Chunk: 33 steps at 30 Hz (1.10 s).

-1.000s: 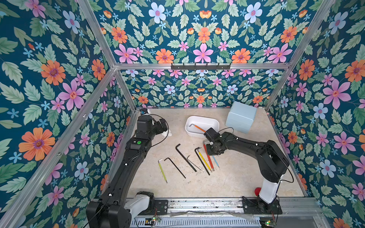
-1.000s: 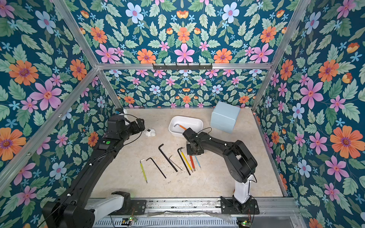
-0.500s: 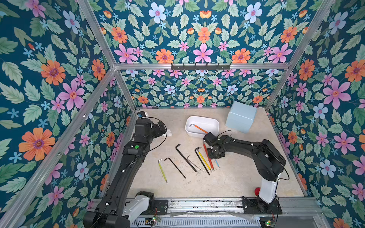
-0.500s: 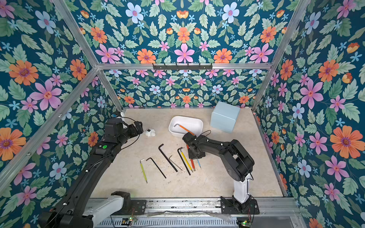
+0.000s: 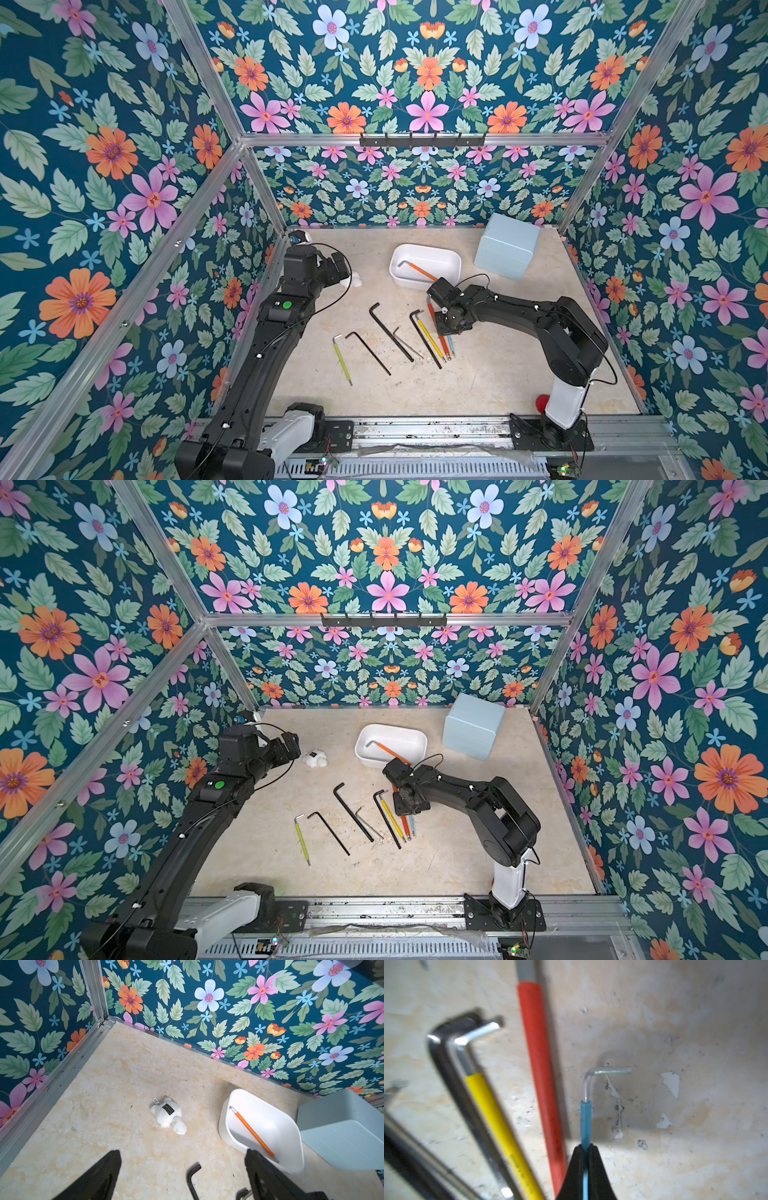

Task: Put the hex key on the desktop into the storage box
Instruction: Pick up the Allen key from the center of the board, then place the Allen key in the storage box.

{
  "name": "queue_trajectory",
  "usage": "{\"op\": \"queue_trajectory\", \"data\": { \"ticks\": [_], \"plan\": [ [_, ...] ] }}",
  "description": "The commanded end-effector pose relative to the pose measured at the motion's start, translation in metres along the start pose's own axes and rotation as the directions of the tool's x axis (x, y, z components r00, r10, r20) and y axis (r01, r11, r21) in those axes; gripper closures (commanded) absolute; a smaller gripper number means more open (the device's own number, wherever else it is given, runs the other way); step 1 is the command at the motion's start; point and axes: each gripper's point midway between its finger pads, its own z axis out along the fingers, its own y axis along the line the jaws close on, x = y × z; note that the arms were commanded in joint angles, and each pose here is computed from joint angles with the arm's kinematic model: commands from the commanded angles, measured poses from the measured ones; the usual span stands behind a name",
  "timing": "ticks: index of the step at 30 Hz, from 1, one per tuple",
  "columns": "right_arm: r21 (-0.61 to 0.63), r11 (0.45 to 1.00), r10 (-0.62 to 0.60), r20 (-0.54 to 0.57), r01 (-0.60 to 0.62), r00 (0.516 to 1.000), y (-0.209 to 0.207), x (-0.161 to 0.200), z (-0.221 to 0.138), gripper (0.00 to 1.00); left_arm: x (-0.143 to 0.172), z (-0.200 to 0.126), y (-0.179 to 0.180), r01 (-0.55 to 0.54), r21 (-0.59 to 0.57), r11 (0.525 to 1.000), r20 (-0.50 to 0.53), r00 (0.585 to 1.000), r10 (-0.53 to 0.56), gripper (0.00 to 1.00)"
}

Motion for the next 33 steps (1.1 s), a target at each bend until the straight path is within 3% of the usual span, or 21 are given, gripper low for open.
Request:
{"op": "queue_trajectory", "data": {
  "ticks": [1,11,16,20,24,33],
  "plan": [
    [-0.052,0.99,-0.129,0.071,0.133,0.989,0.012,-0.02,-0.029,1.0,-0.011,0.005,-0.009,-0.024,0.026,0.999,0.016,1.0,0.024,0.01],
    [-0.072,0.902,-0.382,0.332,0.427,0.862,0.017,-0.102,-0.091,1.0,-0.021,0.01,-0.019,-0.044,0.063,0.997,0.041,0.998,0.041,0.01],
    [-0.093,0.843,-0.441,0.444,0.53,0.78,0.015,-0.158,-0.098,1.0,-0.024,0.018,-0.024,-0.027,0.084,0.996,0.049,0.999,0.023,0.01],
    [-0.111,0.816,-0.448,0.5,0.568,0.741,0.014,-0.203,-0.091,1.0,-0.029,0.026,-0.03,-0.028,0.096,0.995,0.04,0.999,0.025,0.0],
    [-0.088,0.792,-0.497,0.482,0.604,0.722,0.013,-0.229,-0.069,1.0,-0.032,0.029,-0.033,-0.037,0.096,0.995,0.033,0.999,0.034,0.0],
    [-0.076,0.8,-0.531,0.371,0.595,0.762,0.003,-0.25,-0.005,1.0,-0.026,0.03,-0.025,-0.083,0.056,0.995,0.018,0.996,0.082,0.01]
  ]
}}
